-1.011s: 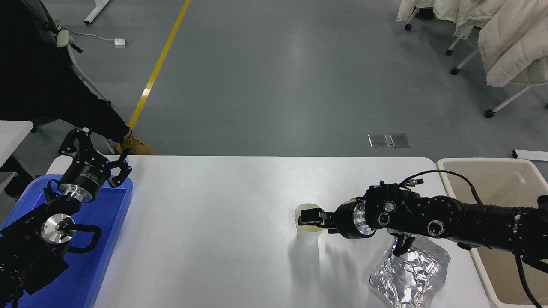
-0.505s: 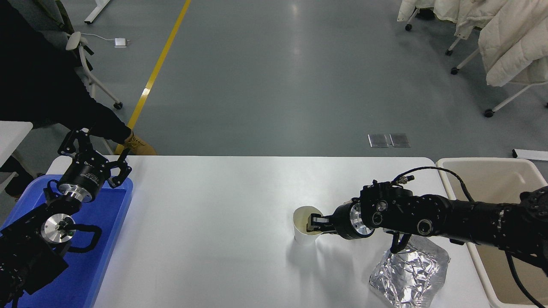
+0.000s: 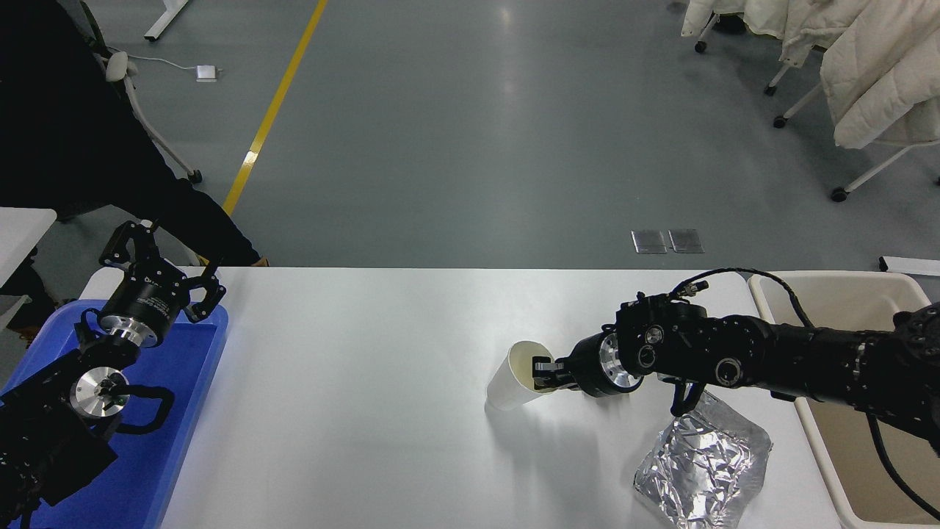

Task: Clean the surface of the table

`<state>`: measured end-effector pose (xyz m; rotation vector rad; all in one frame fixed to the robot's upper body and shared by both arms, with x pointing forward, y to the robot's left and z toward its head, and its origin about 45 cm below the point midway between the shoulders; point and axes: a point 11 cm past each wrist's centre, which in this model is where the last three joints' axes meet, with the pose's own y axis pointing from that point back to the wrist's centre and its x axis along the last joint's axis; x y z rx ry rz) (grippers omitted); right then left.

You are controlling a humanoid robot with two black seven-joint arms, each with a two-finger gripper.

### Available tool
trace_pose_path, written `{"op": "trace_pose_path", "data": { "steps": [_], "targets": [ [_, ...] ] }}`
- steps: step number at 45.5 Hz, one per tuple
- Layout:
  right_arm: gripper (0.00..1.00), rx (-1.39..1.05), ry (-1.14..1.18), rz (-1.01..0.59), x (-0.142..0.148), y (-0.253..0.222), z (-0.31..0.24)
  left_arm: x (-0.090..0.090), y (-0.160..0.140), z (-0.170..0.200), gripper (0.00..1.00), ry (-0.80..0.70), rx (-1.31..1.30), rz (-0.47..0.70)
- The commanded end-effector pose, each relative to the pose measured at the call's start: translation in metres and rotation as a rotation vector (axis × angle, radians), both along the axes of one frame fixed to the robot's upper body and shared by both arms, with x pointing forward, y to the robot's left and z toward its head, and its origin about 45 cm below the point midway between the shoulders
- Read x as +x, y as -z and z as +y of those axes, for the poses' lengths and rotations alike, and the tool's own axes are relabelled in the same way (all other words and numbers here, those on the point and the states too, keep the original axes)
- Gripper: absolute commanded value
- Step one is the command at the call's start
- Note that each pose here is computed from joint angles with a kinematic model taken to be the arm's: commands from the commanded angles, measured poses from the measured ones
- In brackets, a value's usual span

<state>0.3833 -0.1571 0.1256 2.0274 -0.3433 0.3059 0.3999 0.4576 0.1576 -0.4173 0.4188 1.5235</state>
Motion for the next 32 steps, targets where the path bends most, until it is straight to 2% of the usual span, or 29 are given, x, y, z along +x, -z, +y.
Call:
{"op": "trace_pose_path", "data": {
  "steps": [1,13,32],
  "targets": [
    [0.0,0.011,0.022,0.019,0.003,-0.028,-0.03,0.0,-0.001,0.0,1.0,0.0,0.0,-0.002],
    [0.0,0.019,0.055,-0.025,0.01,-0.096,-0.082,0.0,-0.001,0.0,1.0,-0.001,0.0,-0.002],
    [0.0,0.011,0.058,-0.057,-0.012,-0.181,-0.136,0.0,-0.001,0.0,1.0,0.0,0.0,-0.002]
  ]
}}
